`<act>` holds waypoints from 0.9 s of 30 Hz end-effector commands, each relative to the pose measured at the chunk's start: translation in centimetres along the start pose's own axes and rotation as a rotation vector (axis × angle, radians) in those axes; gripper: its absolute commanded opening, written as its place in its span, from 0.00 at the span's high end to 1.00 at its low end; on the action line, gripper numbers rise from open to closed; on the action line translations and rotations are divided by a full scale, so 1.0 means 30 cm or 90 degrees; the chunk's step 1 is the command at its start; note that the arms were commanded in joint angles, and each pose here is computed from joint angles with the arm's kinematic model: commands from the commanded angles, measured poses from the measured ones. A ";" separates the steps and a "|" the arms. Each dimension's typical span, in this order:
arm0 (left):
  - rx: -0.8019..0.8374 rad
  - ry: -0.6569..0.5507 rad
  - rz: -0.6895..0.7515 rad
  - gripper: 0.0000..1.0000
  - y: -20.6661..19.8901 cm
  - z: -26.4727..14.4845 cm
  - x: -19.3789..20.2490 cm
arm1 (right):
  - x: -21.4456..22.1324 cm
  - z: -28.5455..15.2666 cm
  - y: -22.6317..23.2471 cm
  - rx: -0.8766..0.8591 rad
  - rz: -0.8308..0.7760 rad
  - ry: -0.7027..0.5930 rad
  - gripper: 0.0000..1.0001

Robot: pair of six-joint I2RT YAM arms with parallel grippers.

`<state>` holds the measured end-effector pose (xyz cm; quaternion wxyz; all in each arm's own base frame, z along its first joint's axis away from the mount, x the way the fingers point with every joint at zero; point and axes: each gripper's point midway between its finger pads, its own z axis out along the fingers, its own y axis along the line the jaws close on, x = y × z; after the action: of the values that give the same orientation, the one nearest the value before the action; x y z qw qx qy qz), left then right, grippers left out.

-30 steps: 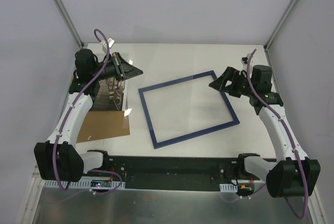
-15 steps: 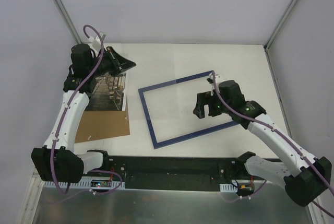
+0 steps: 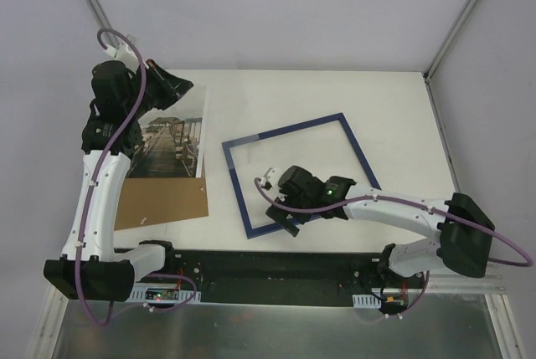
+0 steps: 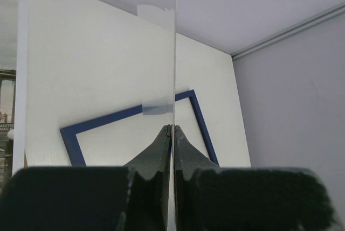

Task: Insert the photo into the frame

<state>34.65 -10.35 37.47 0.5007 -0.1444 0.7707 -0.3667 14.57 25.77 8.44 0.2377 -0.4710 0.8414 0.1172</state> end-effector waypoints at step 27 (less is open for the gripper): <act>-0.143 -0.289 0.111 1.00 -0.074 -0.269 -0.364 | -0.005 0.222 0.102 -0.010 -0.155 0.097 0.58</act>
<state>33.48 -4.80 44.56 0.6126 -0.1915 0.7272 -0.2436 13.52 29.18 2.12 0.1668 -0.5774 0.7976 0.0510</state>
